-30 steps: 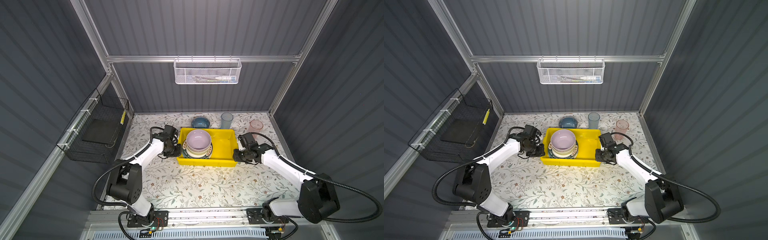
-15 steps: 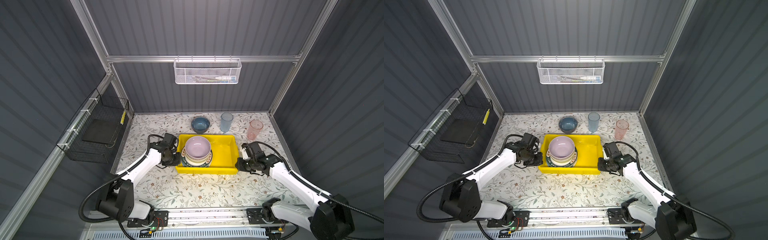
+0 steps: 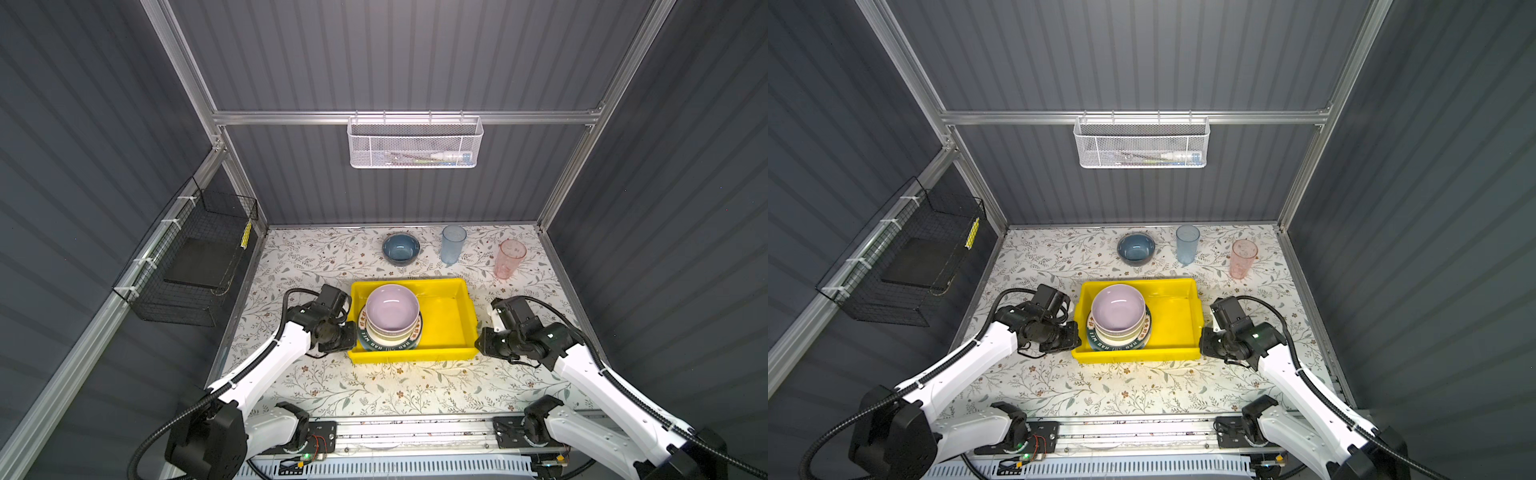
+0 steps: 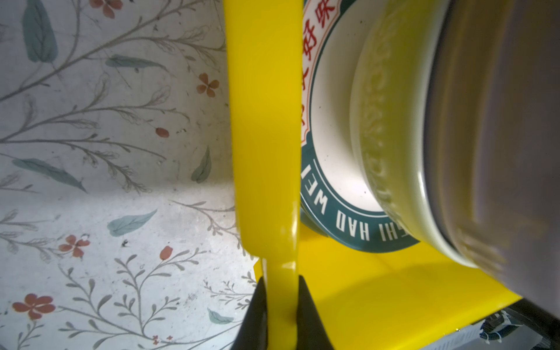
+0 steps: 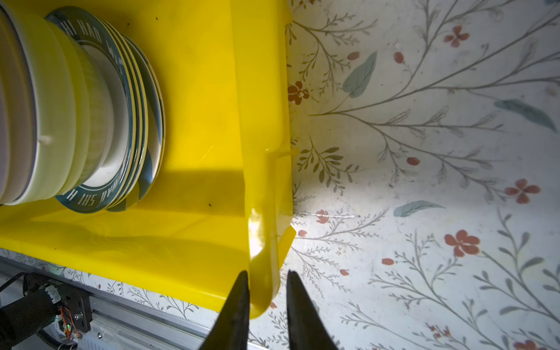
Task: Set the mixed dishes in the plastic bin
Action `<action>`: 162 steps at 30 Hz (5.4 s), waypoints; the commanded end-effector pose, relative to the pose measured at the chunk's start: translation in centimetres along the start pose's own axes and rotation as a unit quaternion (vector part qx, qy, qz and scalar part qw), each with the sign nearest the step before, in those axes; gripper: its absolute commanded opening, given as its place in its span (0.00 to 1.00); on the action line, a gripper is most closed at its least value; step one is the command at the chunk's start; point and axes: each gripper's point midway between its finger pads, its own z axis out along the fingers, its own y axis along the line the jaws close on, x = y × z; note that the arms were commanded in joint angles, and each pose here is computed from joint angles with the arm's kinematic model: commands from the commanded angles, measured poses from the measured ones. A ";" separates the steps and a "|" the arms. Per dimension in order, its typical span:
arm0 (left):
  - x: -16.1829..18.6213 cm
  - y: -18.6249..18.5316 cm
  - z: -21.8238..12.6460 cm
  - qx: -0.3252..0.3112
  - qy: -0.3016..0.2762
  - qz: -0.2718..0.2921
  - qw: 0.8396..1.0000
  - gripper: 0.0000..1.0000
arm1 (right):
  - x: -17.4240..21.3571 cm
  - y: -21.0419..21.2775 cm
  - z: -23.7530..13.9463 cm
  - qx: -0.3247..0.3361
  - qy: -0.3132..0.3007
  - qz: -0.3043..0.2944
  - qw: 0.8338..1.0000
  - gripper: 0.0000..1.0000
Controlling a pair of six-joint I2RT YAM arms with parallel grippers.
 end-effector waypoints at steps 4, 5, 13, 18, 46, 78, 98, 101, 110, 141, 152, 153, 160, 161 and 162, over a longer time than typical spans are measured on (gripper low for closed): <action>2.4 -0.2 0.2 0.016 0.044 -0.019 0.999 0.10 | 2.4 -1.5 -0.4 0.031 0.033 0.014 0.999 0.26; 2.2 -0.3 -0.1 0.017 0.038 -0.016 0.999 0.12 | 2.4 -1.5 -0.6 0.033 0.031 0.013 0.999 0.28; -2.2 -0.3 -4.5 -0.046 -0.031 0.018 0.998 0.30 | 0.4 -0.9 -2.2 0.035 -0.009 0.002 0.999 0.52; -7.2 -1.3 -7.5 -0.041 -0.085 0.026 0.995 0.40 | -1.7 0.4 -3.6 0.019 -0.051 -0.012 0.998 0.68; -30.0 -7.0 1.1 0.041 -0.145 0.118 0.981 0.78 | -2.1 2.2 -6.1 -0.045 -0.104 -0.082 0.990 0.93; -33.9 -7.9 11.8 0.123 -0.114 0.026 0.985 0.56 | -1.4 1.3 -6.2 -0.041 -0.115 -0.064 0.990 0.95; -32.8 -6.9 12.4 0.105 -0.094 0.010 0.990 0.18 | -1.5 0.9 -6.3 -0.037 -0.126 -0.060 0.990 0.96; -32.6 -6.7 12.4 0.100 -0.090 0.012 0.991 0.15 | -1.5 1.0 -6.3 -0.038 -0.126 -0.059 0.990 0.96; -32.6 -6.5 10.3 0.089 -0.097 0.025 0.991 0.07 | -1.5 1.0 -6.3 -0.039 -0.126 -0.059 0.989 0.96; -32.7 -7.5 -3.4 0.057 -0.182 0.071 0.979 0.00 | -1.6 1.3 -5.8 -0.048 -0.126 -0.064 0.989 0.97; -28.9 -8.0 -8.7 0.047 -0.173 0.108 0.978 0.00 | -1.7 1.5 -5.4 -0.052 -0.127 -0.061 0.989 0.98; -28.6 -8.1 -9.2 0.048 -0.175 0.111 0.977 0.00 | -1.7 1.5 -5.4 -0.052 -0.127 -0.060 0.989 0.98; -26.0 -8.7 -11.2 0.065 -0.156 0.127 0.977 0.00 | -1.6 1.5 -5.3 -0.055 -0.125 -0.059 0.989 0.99; -25.3 -8.6 -11.2 0.065 -0.145 0.126 0.979 0.00 | -1.5 1.5 -5.3 -0.056 -0.125 -0.059 0.989 0.99; -24.7 -8.6 -11.3 0.068 -0.137 0.127 0.980 0.00 | -1.5 1.5 -5.4 -0.057 -0.126 -0.060 0.988 0.99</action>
